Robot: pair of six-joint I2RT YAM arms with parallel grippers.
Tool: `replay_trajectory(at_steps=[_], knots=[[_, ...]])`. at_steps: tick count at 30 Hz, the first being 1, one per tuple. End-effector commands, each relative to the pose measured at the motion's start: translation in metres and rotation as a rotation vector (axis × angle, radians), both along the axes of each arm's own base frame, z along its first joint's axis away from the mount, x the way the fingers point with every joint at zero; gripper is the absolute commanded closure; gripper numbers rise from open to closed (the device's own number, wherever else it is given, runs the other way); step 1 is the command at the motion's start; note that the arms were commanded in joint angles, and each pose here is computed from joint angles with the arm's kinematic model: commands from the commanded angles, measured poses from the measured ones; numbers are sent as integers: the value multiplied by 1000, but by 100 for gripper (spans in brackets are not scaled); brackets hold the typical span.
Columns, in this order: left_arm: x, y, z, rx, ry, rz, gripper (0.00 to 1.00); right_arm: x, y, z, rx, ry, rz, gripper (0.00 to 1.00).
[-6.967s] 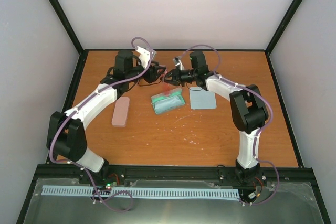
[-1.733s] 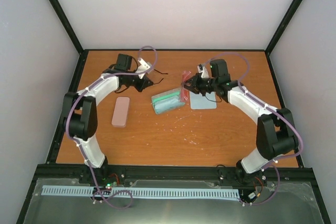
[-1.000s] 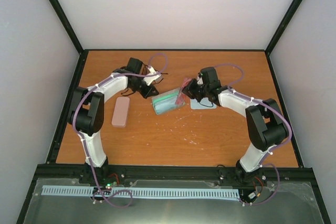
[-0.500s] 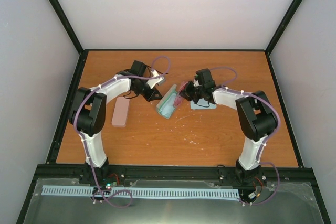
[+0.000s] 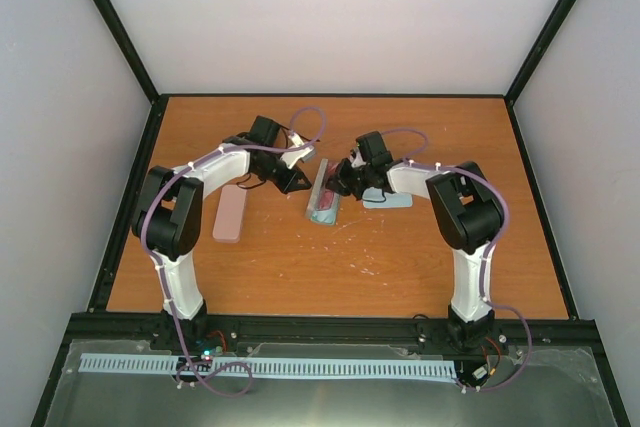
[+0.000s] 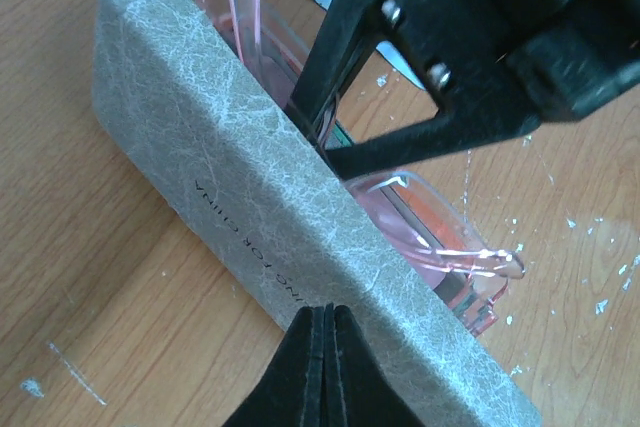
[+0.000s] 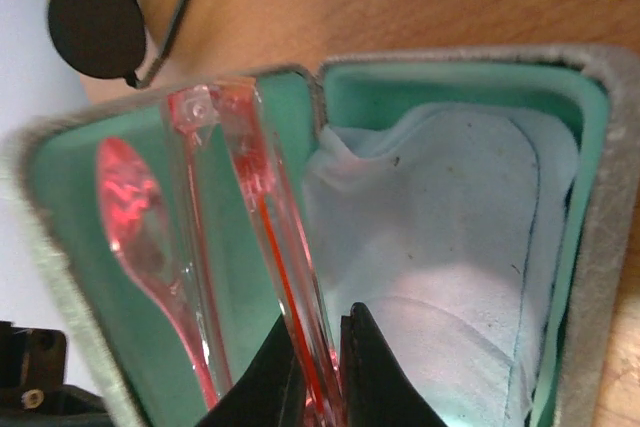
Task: Organize the sunglasses
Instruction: Adjust the sunglasses case at the center of the board, then place the sunglasses in the sunglasses case.
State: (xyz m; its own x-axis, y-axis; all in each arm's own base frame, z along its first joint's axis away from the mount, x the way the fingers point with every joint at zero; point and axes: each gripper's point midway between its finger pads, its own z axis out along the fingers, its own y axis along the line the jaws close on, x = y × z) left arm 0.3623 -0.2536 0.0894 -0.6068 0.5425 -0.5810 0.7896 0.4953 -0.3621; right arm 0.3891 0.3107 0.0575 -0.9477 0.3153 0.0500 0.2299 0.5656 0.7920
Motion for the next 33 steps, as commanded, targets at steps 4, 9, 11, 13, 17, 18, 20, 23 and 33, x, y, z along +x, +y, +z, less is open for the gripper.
replay_trajectory(at_steps=[4, 9, 11, 13, 17, 18, 20, 23, 33], knots=[[1, -7, 7, -36, -14, -7, 98, -18, 12, -15, -23, 66, 86, 97], [1, -7, 8, -40, -17, -7, 98, -26, 8, -27, -57, 88, 107, 97], [1, -7, 7, -41, -14, -6, 98, -27, 7, -30, -62, 95, 108, 97], [1, -8, 8, -45, -14, -5, 98, -27, 7, -33, -66, 94, 107, 96], [1, -8, 9, -52, -13, -5, 98, -22, 8, -35, -67, 71, 104, 89], [0, -8, 10, -55, -14, -5, 98, -20, 8, -35, -69, 56, 105, 89], [0, -9, 11, -59, -16, -4, 98, -16, 10, -34, -64, 39, 101, 89], [0, -10, 12, -66, -13, -4, 98, -8, 14, -31, -43, 11, 93, 89], [0, -10, 13, -67, -16, -5, 98, -8, 9, -25, -106, -7, 128, 73]])
